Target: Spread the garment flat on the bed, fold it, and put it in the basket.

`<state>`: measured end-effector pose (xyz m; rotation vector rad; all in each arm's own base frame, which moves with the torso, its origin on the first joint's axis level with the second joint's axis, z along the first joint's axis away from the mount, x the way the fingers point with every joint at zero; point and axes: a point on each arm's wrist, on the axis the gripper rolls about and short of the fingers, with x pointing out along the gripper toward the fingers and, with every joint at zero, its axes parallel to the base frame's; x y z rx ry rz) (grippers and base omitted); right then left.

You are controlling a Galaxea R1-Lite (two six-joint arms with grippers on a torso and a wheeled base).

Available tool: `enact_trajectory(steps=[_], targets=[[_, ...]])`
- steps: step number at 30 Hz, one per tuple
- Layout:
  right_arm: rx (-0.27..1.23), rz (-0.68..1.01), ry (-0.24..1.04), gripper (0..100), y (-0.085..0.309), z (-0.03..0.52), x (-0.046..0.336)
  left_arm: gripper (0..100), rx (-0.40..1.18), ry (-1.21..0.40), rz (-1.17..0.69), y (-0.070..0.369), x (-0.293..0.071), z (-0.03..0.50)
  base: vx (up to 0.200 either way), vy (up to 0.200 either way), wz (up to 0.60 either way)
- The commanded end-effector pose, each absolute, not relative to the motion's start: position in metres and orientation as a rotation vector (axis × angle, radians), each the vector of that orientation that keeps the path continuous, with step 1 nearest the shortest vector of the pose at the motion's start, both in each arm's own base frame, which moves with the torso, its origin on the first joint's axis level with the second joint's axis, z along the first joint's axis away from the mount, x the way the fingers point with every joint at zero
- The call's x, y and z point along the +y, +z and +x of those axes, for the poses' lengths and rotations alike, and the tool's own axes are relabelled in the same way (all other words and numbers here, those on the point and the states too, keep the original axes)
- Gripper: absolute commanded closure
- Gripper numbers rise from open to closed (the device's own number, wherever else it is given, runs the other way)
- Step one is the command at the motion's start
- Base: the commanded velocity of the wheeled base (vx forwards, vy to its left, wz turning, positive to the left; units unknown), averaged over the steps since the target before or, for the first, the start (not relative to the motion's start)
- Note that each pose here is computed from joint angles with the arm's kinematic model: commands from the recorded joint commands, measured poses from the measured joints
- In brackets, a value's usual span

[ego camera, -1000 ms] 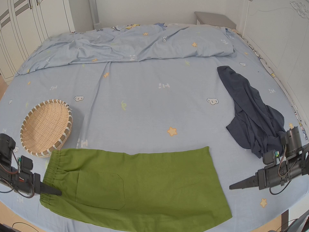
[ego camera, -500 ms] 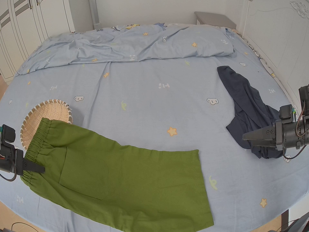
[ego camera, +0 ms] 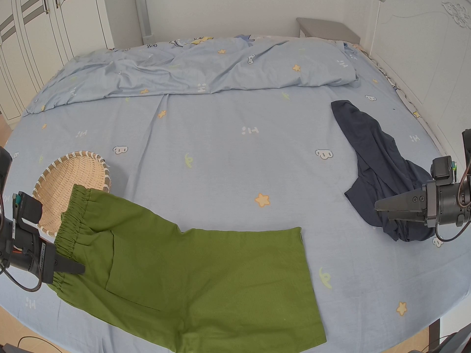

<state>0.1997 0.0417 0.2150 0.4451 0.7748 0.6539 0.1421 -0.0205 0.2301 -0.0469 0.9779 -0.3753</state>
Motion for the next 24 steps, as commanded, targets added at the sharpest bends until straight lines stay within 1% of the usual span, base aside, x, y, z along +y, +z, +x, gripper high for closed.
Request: enact_trajectory(steps=[1,6,7,8,13,17,24], targets=[[0.77,0.442,0.66,0,0.217,0.198,0.042,100,0.952,-0.44,0.041,0.237,-0.057,0.137,0.0,0.0,0.0],[0.773,0.443,0.658,0,0.216,0.197,0.042,100,0.928,-0.502,0.103,0.242,-0.074,0.132,0.0,0.0,0.0],[0.773,0.443,0.658,0,0.216,0.197,0.042,100,0.933,-0.548,0.13,0.24,-0.086,0.136,0.0,0.0,0.0],[0.773,0.443,0.658,0,0.216,0.197,0.042,100,0.93,-0.55,0.13,0.241,-0.086,0.136,0.0,0.0,0.0],[0.773,0.443,0.658,0,0.216,0.197,0.042,100,0.911,-0.651,0.176,0.233,-0.116,0.147,0.0,0.0,0.0],[0.775,0.443,0.658,0,0.216,0.198,0.042,100,0.898,-0.733,0.214,0.23,-0.136,0.144,0.0,0.0,0.0],[0.777,0.444,0.656,0,0.215,0.198,0.042,100,0.898,-0.824,0.238,0.22,-0.169,0.143,0.0,0.0,0.0]])
